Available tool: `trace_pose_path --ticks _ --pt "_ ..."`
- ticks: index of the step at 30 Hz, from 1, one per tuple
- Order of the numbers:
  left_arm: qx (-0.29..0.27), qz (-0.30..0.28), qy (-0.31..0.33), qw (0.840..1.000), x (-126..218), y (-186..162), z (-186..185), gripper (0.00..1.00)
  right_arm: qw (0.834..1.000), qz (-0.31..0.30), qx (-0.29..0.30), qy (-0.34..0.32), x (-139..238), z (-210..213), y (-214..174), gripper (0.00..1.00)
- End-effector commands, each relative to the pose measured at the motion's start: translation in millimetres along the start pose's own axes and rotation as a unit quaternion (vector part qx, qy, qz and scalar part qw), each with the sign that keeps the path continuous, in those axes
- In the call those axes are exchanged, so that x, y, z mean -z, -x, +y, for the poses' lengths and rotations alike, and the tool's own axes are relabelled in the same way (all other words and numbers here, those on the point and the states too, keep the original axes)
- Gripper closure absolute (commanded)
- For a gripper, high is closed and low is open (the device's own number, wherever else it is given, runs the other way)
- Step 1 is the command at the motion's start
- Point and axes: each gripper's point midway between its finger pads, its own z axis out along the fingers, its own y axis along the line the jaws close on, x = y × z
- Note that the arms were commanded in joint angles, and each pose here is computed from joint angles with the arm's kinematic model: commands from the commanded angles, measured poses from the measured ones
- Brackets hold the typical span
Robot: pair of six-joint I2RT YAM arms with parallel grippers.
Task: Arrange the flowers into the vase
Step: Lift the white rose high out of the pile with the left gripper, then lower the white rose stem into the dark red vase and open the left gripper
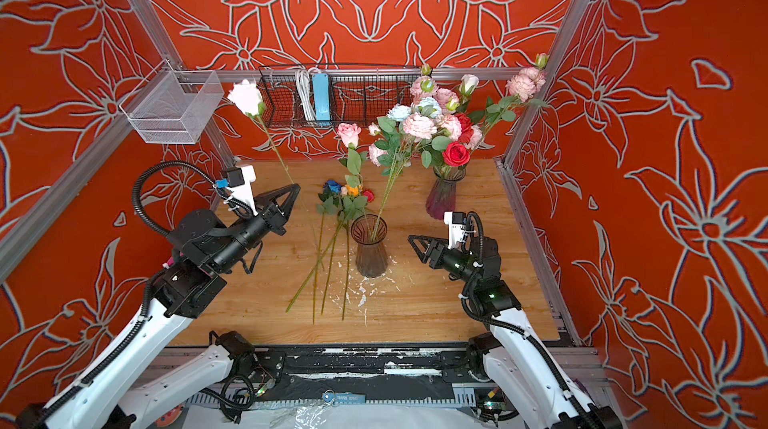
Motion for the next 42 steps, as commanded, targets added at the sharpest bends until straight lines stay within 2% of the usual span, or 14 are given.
trace_pose_path --ticks 1,8,14,19,23,27,33,35,39,42 --pt "-0.088 -0.09 -0.054 0.991 -10.8 53.8 -45.7 1.0 1.0 -0.014 0.002 0.006 1.3 3.2 3.3 0.38" --pt "-0.112 -0.104 -0.097 0.983 -75.2 63.3 -78.0 1.0 1.0 -0.023 0.004 -0.017 4.6 -2.5 5.7 0.38" --pt "-0.086 -0.057 -0.084 0.991 -114.1 18.6 -66.4 1.0 0.999 -0.025 0.014 -0.041 11.8 -6.9 4.3 0.38" --pt "-0.054 -0.008 -0.058 0.997 -115.6 -28.4 -47.6 1.0 0.998 -0.027 0.02 -0.06 16.0 -12.2 2.9 0.38" --pt "-0.053 0.04 -0.033 0.997 -111.8 -72.0 -34.7 1.0 0.998 -0.02 0.011 -0.064 11.2 -17.2 1.2 0.38" --pt "-0.049 0.08 -0.008 0.996 -106.3 -109.8 -22.5 1.0 0.998 -0.015 0.002 -0.067 6.6 -21.5 0.2 0.38" --pt "-0.055 0.14 0.017 0.989 -101.9 -147.6 -7.3 0.99 0.997 -0.01 0.001 -0.075 5.8 -23.2 0.9 0.38" --pt "-0.054 0.148 0.027 0.987 -98.7 -149.5 -3.5 0.91 0.997 -0.011 0.002 -0.076 6.5 -22.6 1.7 0.38" --pt "-0.06 0.143 0.026 0.987 -90.0 -141.6 -4.5 0.65 0.997 -0.008 0.005 -0.078 8.2 -21.1 1.3 0.38" --pt "-0.071 0.147 0.027 0.986 -83.0 -132.8 -5.9 0.58 0.997 -0.01 0.008 -0.077 9.3 -18.5 3.5 0.38"
